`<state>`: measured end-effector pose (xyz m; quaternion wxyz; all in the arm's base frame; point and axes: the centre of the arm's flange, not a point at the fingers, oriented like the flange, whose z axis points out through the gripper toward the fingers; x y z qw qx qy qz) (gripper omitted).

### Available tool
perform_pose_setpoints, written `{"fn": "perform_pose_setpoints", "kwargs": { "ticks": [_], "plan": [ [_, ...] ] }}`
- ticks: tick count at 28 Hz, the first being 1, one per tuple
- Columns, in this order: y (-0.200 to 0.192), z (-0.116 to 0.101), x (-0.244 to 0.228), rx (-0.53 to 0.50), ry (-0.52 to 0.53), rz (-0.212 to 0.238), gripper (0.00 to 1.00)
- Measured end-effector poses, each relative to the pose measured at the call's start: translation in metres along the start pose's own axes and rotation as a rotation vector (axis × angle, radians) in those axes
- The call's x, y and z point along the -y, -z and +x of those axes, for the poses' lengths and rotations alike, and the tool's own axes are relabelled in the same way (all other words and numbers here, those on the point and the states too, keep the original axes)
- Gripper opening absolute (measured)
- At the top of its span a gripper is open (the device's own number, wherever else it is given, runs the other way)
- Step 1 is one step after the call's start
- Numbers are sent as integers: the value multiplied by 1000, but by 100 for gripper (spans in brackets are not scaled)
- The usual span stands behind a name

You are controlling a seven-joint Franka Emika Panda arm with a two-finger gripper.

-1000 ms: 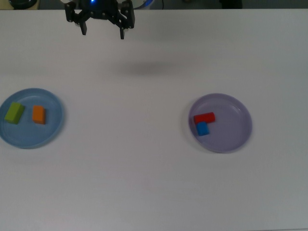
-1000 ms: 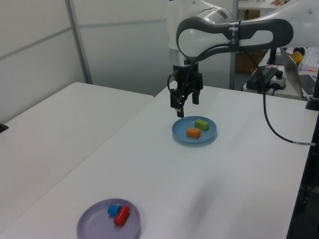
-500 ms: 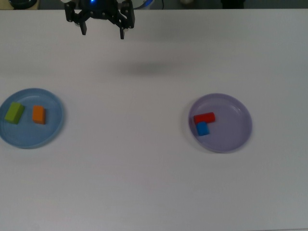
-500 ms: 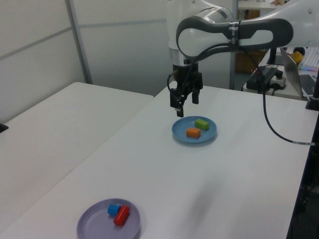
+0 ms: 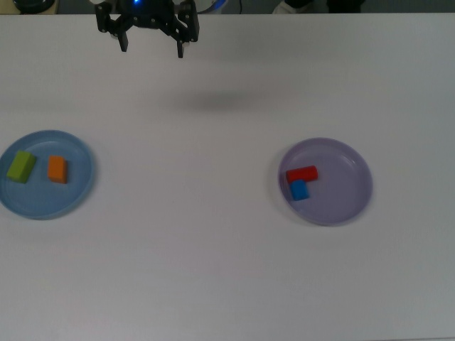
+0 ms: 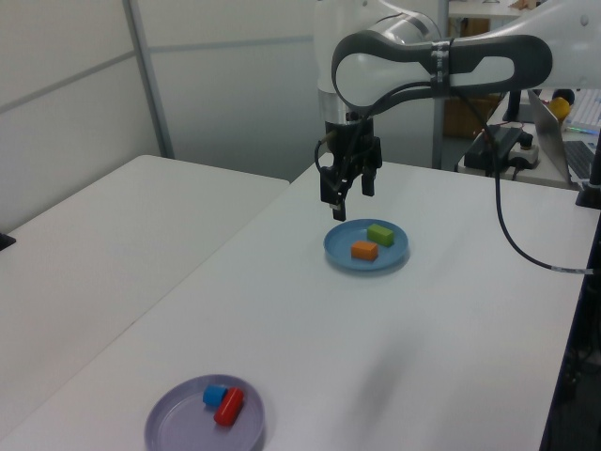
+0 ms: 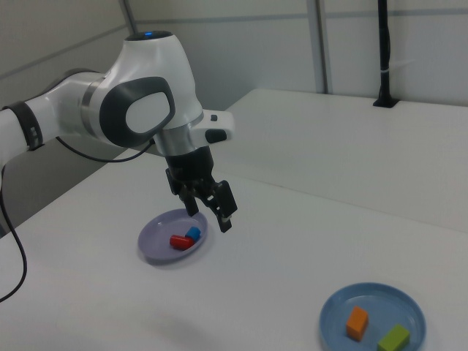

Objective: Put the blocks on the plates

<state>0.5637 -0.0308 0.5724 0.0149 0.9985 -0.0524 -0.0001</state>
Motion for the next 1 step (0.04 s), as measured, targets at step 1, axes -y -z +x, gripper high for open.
{"fn": "perform_pose_setpoints", "kwargs": {
  "ticks": [1],
  "plan": [
    [0, 0, 0, 0, 0, 0, 100]
  ]
}}
